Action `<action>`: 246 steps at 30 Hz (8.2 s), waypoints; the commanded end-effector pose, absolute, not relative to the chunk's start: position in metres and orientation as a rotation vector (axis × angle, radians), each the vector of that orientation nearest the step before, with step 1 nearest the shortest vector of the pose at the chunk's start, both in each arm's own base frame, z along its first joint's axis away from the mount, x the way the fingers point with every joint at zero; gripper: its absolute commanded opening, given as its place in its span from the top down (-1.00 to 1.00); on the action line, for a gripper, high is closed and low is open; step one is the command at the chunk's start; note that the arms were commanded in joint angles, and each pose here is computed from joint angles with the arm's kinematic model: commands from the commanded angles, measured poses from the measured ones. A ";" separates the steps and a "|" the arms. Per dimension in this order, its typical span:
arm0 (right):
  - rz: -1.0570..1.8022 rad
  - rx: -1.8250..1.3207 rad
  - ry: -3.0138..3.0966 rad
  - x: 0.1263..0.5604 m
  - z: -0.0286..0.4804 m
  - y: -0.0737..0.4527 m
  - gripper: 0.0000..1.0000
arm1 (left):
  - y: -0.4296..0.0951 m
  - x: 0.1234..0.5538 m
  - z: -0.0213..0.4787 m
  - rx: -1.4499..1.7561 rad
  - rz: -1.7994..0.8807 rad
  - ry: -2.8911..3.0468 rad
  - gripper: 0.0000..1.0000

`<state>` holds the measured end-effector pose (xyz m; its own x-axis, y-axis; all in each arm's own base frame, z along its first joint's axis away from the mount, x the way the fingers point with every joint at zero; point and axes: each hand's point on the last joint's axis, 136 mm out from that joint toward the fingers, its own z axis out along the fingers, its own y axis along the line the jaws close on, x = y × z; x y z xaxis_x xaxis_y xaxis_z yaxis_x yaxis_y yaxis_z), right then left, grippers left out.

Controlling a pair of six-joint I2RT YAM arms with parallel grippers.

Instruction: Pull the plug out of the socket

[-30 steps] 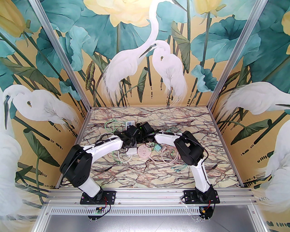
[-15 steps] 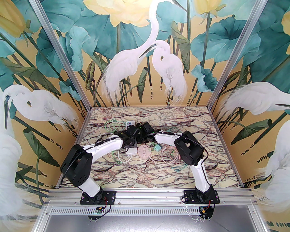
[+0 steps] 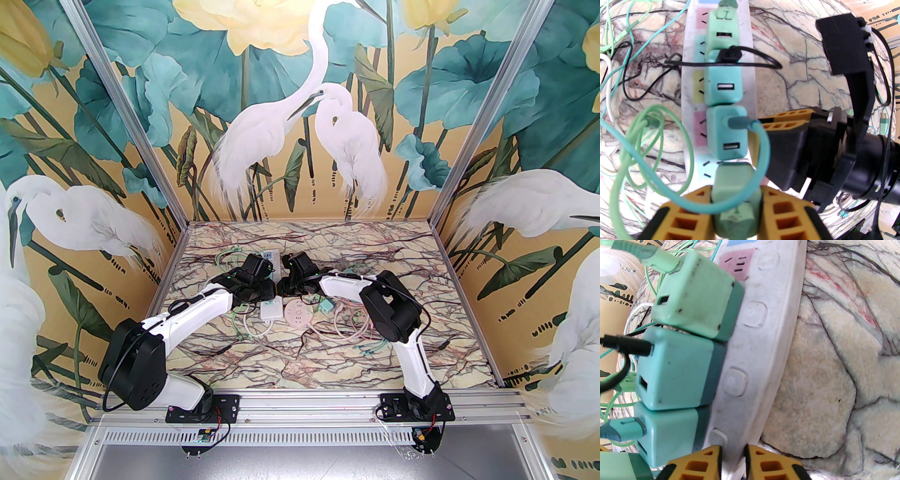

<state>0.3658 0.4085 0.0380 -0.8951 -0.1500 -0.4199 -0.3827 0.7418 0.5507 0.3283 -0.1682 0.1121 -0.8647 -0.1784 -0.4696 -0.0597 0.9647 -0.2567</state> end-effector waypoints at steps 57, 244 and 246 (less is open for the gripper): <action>0.784 -0.417 2.772 0.339 -0.021 0.387 0.48 | -0.040 0.294 0.128 -0.843 -0.556 2.279 -0.19; 0.802 -0.419 2.839 0.336 -0.040 0.391 0.57 | 0.088 0.437 0.088 -1.262 -0.671 2.285 -0.78; 0.803 -0.421 2.837 0.336 -0.039 0.391 0.57 | 0.082 0.434 0.102 -1.230 -0.705 2.259 -0.86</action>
